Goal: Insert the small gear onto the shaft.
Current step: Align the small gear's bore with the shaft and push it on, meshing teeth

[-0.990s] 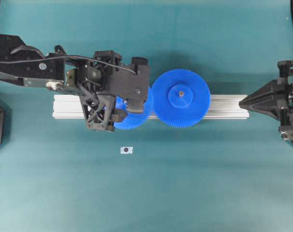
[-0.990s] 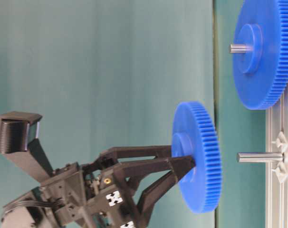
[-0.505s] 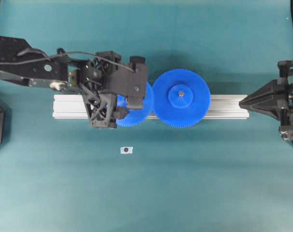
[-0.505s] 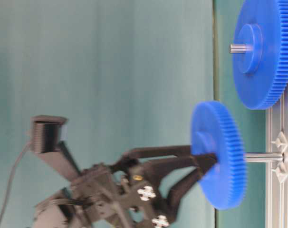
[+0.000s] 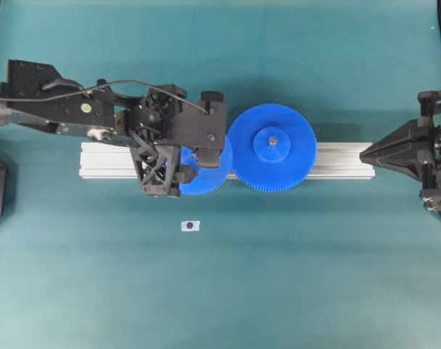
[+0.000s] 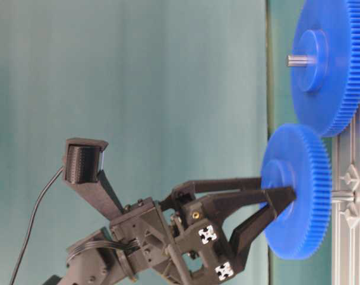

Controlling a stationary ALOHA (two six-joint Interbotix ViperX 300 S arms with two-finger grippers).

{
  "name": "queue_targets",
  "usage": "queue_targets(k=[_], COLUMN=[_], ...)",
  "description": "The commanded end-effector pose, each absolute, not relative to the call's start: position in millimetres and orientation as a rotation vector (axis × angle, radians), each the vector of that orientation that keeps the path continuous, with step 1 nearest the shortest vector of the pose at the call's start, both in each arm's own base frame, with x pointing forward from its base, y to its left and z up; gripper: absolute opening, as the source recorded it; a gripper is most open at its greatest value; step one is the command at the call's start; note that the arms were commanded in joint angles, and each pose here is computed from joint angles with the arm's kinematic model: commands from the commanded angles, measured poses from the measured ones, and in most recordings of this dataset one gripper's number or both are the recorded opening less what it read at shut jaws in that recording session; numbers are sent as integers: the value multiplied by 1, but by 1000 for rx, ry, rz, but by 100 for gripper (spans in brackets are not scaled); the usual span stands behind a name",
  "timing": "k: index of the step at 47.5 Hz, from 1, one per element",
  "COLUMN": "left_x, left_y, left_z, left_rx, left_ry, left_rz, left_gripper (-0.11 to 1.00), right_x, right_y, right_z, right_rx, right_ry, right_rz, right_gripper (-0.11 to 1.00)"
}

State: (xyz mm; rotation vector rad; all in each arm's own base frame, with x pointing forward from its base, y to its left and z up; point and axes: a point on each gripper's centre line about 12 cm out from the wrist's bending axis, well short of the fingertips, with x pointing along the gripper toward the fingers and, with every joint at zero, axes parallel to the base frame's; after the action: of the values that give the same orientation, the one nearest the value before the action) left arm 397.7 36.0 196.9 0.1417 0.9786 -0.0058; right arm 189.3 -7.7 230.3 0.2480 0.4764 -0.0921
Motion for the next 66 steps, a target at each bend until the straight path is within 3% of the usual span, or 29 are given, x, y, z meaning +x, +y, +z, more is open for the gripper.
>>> queue_targets(k=[1,22,66], left_x=[401,387,370], left_y=[37,35,42], left_z=[204,200,191], left_rx=[145,136,124], left_ry=[957,1072,1148], left_rz=[-3,-14,-6], left_gripper=[71,71,71], right_x=[191,191,191], right_y=[-9,-10,-11], right_z=[235,234,235], right_rx=[259,261,266], right_ry=[460,459,456], right_rz=[-98,-104,-108], right_gripper=[11,11,11])
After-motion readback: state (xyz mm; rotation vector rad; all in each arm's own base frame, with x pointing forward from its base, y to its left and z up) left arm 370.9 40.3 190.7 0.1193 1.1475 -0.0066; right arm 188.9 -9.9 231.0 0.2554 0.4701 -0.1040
